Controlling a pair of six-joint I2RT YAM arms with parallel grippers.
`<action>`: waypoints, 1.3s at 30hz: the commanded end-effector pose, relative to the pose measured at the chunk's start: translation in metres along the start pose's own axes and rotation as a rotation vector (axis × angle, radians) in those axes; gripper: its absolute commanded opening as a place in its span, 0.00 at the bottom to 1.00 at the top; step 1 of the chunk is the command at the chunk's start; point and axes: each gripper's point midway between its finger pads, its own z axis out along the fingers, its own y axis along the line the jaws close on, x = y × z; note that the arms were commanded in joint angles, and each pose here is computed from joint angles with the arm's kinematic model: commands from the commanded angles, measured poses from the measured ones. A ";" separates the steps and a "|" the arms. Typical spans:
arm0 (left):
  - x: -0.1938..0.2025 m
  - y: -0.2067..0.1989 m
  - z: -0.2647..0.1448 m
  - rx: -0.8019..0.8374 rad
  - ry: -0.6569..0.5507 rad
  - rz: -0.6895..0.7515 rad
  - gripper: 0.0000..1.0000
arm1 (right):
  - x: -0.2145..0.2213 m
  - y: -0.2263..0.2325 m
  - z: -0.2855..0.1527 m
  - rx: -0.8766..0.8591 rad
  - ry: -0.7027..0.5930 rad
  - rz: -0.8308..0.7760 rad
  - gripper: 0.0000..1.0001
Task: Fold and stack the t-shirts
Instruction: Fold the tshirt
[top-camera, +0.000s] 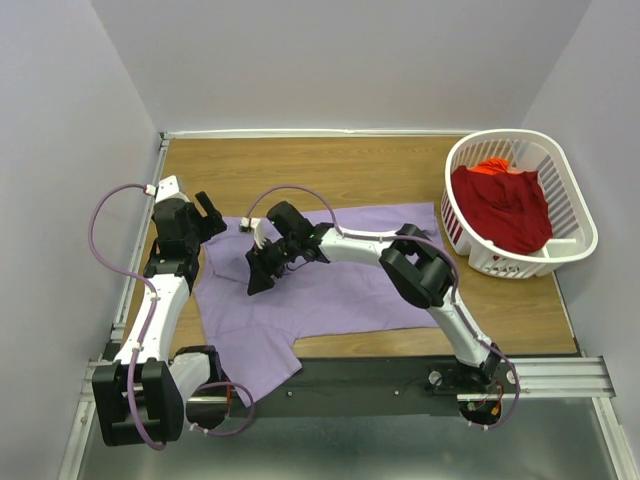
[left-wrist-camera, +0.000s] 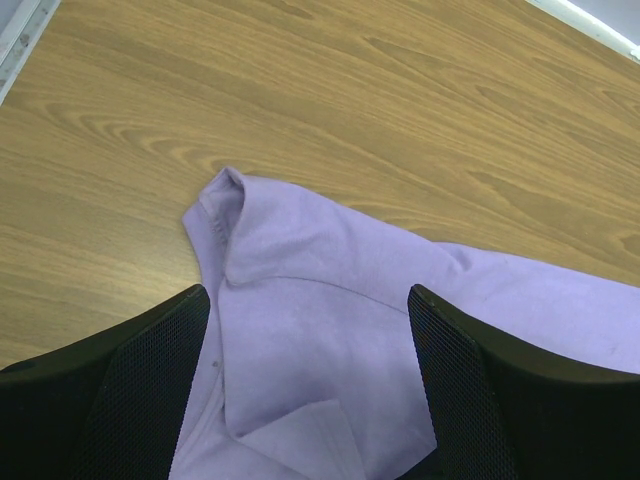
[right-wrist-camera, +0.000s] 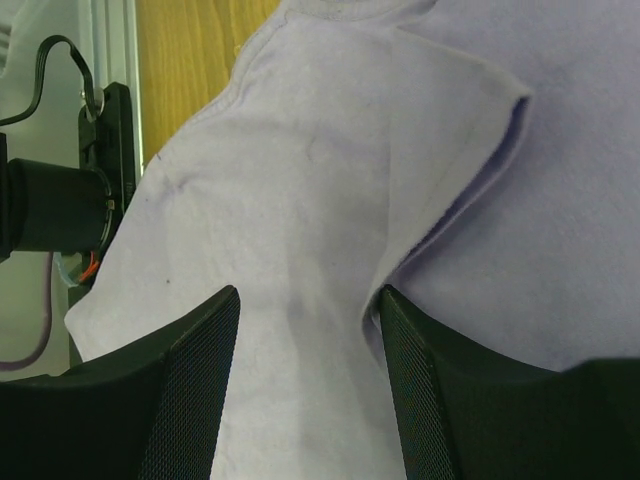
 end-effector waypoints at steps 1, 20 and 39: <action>-0.005 -0.001 -0.003 0.018 -0.027 0.009 0.88 | -0.003 0.013 0.001 0.012 0.001 -0.052 0.65; -0.004 -0.001 -0.004 0.020 -0.031 0.005 0.87 | 0.001 0.029 0.005 0.137 0.001 -0.103 0.65; 0.031 0.035 0.104 -0.091 0.210 -0.105 0.69 | 0.008 -0.074 -0.214 0.723 -0.196 0.057 0.65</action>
